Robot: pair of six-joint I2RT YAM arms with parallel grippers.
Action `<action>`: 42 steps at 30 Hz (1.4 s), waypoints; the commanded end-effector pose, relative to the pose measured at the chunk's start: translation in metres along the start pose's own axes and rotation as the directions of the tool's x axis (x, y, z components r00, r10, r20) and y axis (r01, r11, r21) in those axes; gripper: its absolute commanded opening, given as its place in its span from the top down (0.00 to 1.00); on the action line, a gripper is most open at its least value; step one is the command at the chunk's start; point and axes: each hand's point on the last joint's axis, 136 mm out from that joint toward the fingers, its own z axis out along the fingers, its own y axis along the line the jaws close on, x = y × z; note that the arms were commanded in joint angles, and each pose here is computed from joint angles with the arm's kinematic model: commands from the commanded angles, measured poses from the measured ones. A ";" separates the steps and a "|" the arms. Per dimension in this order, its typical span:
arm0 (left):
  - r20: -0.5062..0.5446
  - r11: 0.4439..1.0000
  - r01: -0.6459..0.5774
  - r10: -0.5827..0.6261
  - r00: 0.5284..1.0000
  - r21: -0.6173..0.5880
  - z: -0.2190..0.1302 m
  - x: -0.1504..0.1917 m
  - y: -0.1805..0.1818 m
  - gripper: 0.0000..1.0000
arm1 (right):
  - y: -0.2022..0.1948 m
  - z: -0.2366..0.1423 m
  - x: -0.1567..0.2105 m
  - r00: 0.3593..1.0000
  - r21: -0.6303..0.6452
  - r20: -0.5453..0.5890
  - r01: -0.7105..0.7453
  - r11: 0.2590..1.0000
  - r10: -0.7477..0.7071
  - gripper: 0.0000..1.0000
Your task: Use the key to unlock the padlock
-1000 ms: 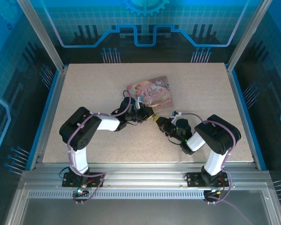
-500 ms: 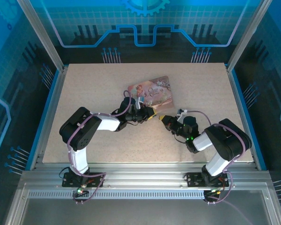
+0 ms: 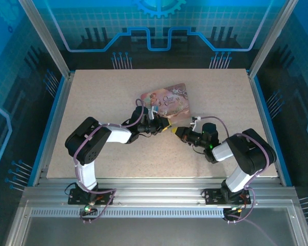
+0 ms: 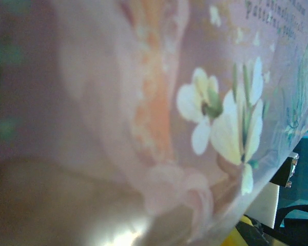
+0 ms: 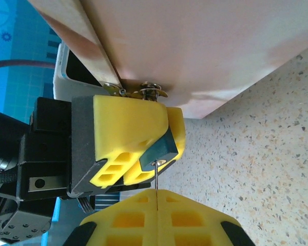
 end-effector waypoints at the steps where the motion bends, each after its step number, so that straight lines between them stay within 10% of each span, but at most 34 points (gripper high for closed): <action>1: -0.076 0.997 0.069 -0.067 0.995 0.026 -0.001 0.014 -0.002 0.87 | 0.004 0.004 -0.003 1.000 -0.026 -0.014 0.023 0.999 -0.023 1.00; 42: -0.076 0.996 0.087 -0.084 0.994 0.035 -0.002 0.014 0.002 0.87 | 0.015 -0.002 -0.008 1.000 -0.048 0.022 0.007 0.999 -0.006 1.00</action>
